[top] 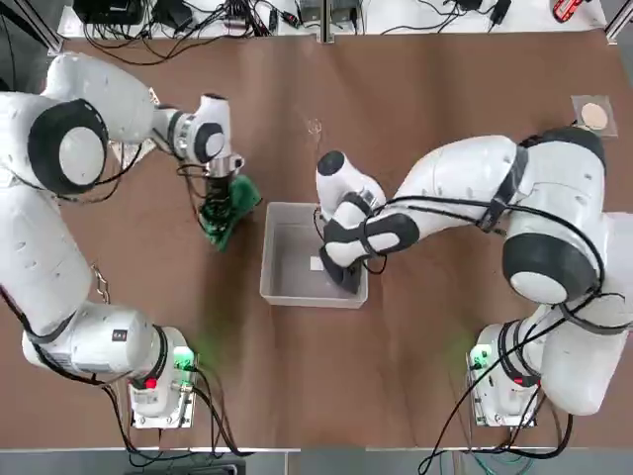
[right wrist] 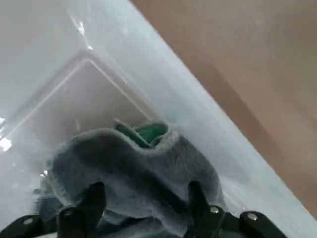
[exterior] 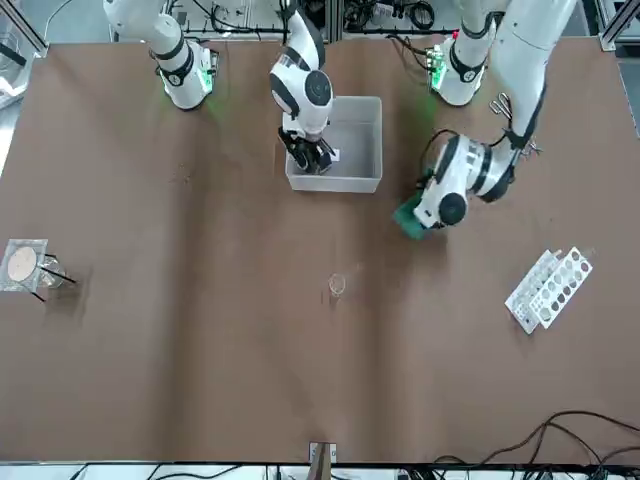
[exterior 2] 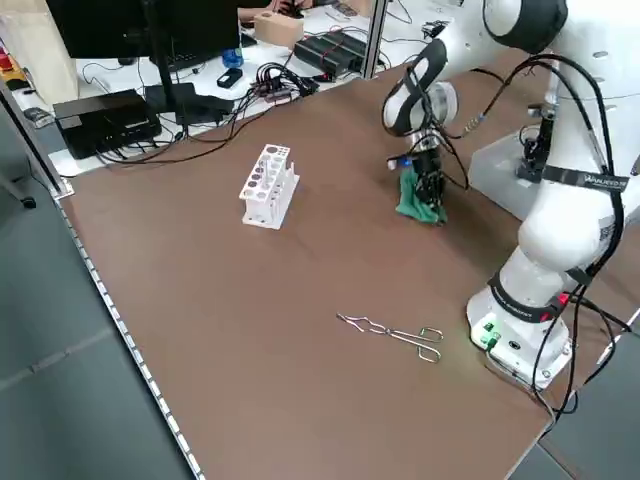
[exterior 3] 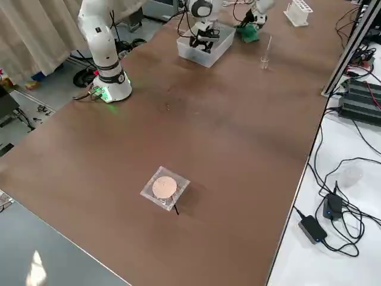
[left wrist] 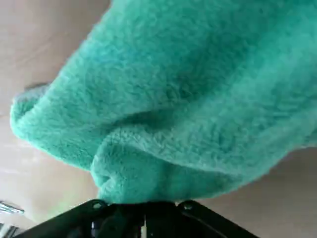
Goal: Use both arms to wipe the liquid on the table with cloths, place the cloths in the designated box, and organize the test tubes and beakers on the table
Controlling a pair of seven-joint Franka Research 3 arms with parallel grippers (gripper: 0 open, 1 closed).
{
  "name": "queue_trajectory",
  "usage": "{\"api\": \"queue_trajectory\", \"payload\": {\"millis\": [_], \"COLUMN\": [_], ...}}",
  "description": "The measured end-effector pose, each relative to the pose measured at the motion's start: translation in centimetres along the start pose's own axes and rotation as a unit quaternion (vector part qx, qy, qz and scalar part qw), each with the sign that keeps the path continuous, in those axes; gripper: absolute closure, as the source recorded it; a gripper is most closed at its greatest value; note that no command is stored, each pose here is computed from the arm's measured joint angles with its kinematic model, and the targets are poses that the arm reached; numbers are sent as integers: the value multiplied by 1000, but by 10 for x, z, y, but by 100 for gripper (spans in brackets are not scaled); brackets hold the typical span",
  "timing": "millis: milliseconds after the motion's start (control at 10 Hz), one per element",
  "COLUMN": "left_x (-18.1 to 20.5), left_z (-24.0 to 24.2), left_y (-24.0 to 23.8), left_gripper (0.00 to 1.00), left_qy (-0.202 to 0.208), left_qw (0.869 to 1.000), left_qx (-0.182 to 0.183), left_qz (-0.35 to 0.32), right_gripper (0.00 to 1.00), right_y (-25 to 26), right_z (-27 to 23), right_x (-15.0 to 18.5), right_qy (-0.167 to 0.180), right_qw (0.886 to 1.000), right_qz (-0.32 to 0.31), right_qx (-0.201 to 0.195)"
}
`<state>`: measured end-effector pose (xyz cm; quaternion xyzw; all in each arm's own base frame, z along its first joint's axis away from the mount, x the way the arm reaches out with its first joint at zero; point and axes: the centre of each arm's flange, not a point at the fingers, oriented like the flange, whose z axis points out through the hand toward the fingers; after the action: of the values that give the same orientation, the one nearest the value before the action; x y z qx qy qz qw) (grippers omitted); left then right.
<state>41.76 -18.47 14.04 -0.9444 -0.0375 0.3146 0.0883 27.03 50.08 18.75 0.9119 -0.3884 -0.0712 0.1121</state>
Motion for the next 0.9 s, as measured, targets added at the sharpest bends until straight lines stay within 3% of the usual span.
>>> {"api": "queue_trajectory", "payload": {"millis": [100, 300, 500, 600, 900], "left_x": [3, 8, 13, 14, 19], "left_z": [0, 6, 28, 42, 84], "left_y": [0, -13, -59, -91, -232], "left_gripper": [98, 98, 98, 98, 98], "left_qy": [-8, -33, -71, -86, -106], "left_qw": [1000, 999, 997, 995, 991], "left_qx": [-1, -4, 20, 35, 78], "left_qz": [-4, -21, -32, -31, -17], "right_gripper": [26, 56, 86, 91, 91], "right_y": [-1, -5, -10, -12, -23], "right_z": [0, -5, -11, -14, -53], "right_x": [0, 1, 0, 0, -4], "right_qy": [0, -2, -4, -4, -10], "right_qw": [1000, 1000, 1000, 999, 998], "right_qz": [0, 1, 0, 0, -1], "right_qx": [1, 18, 31, 38, 60]}}
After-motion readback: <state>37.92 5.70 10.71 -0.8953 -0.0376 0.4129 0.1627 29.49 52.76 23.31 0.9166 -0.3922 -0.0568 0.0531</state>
